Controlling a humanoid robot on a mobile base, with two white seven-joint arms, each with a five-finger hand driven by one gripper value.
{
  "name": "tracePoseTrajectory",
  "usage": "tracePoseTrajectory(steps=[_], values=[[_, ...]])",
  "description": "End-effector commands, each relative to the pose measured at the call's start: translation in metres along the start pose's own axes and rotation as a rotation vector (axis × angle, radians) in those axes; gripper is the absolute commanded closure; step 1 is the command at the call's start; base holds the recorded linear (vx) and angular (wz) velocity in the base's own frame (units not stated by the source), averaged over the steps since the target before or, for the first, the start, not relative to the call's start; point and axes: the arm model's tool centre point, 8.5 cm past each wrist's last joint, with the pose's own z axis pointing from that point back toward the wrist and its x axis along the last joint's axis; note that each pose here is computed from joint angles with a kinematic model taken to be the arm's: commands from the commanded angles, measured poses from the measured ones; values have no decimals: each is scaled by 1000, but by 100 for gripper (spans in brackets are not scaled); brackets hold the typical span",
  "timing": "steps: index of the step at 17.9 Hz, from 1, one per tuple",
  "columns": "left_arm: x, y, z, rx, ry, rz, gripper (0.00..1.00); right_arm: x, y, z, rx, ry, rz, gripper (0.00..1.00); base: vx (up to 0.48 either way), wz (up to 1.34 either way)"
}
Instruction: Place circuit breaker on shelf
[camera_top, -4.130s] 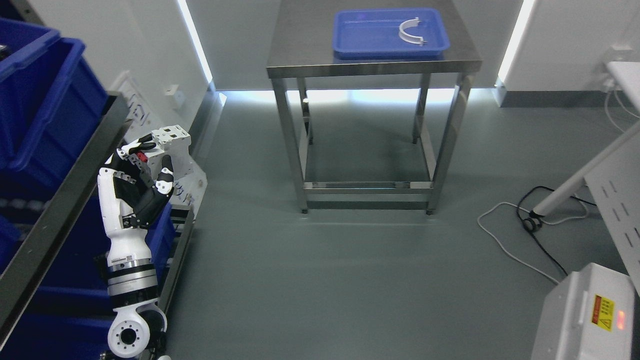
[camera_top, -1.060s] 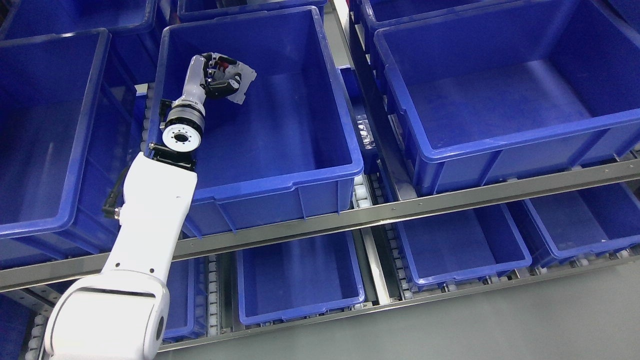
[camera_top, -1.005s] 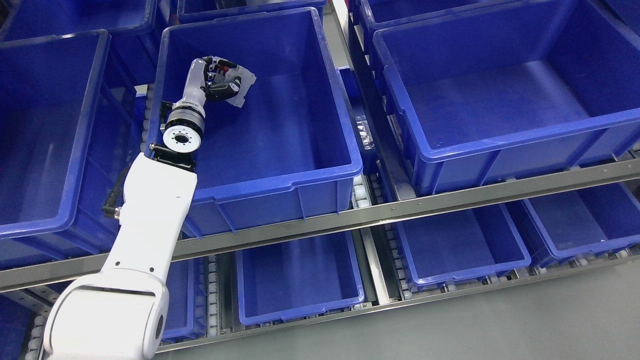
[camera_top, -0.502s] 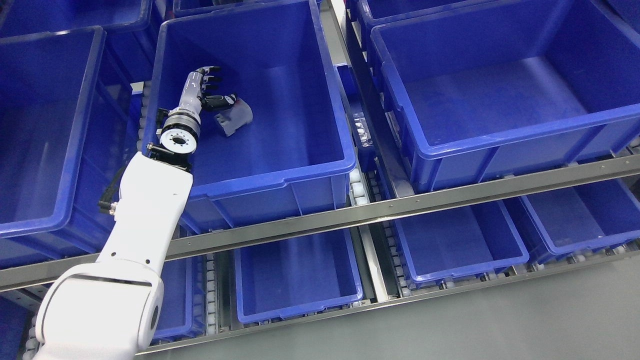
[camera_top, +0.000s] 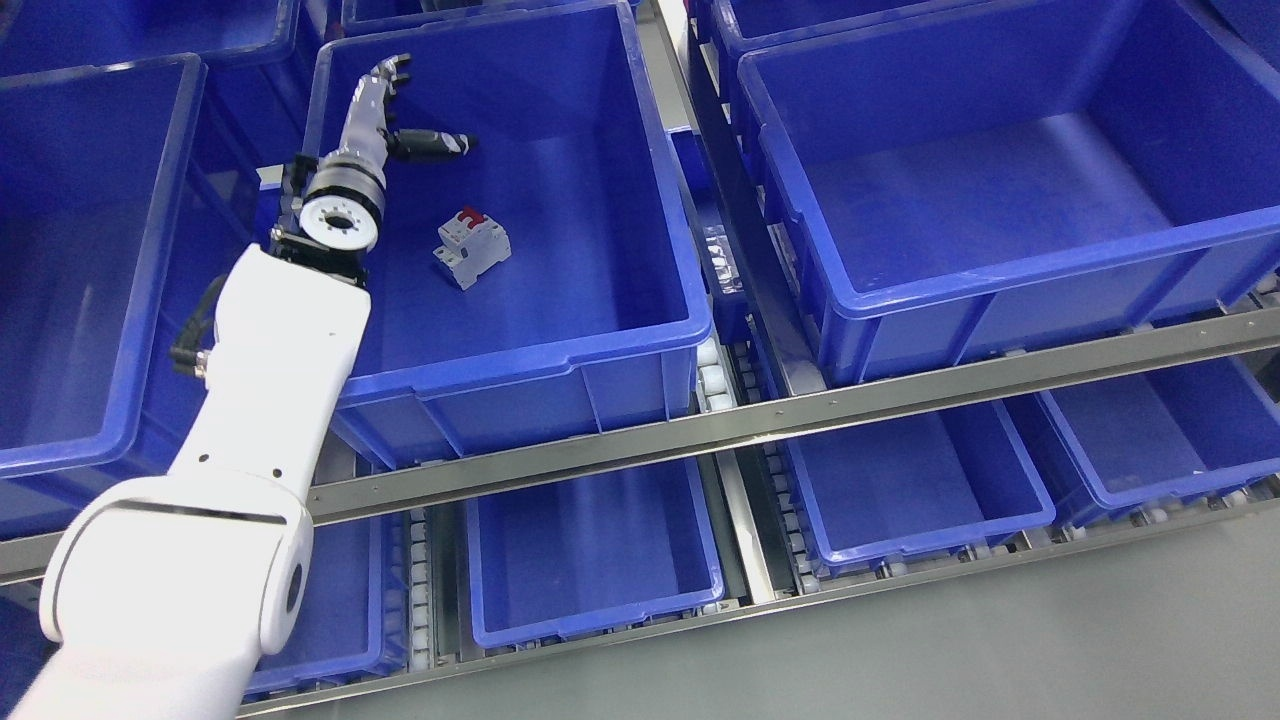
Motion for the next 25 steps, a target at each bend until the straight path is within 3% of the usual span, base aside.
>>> tracePoseTrajectory(steps=[1,3,6,10,14,17,25], values=[[59,41,-2,92,-134,189,1,-5,-13,0,-24,-28,3,0,0,0],[70,45,7,88,-209,355,1,-6,-13,0,-24,-26,1,0,0,0],[75,39,47,-83,-409,317,0,-6,-13,0,-24,-26,3,0,0,0],[104,54,102,31,-595,308,0,-5,-13,0,-24,-28,3,0,-1,-8],[127,83,141,193,-636,320,0,-5,-13,0,-24,-28,3,0,0,0],[98,66,169,144,-645,278,0,-5,-13,0,-24,-28,3,0,0,0],[29,36,176,103,-537,258,0,-5,-13,0,-24,-28,3,0,-1,-21]])
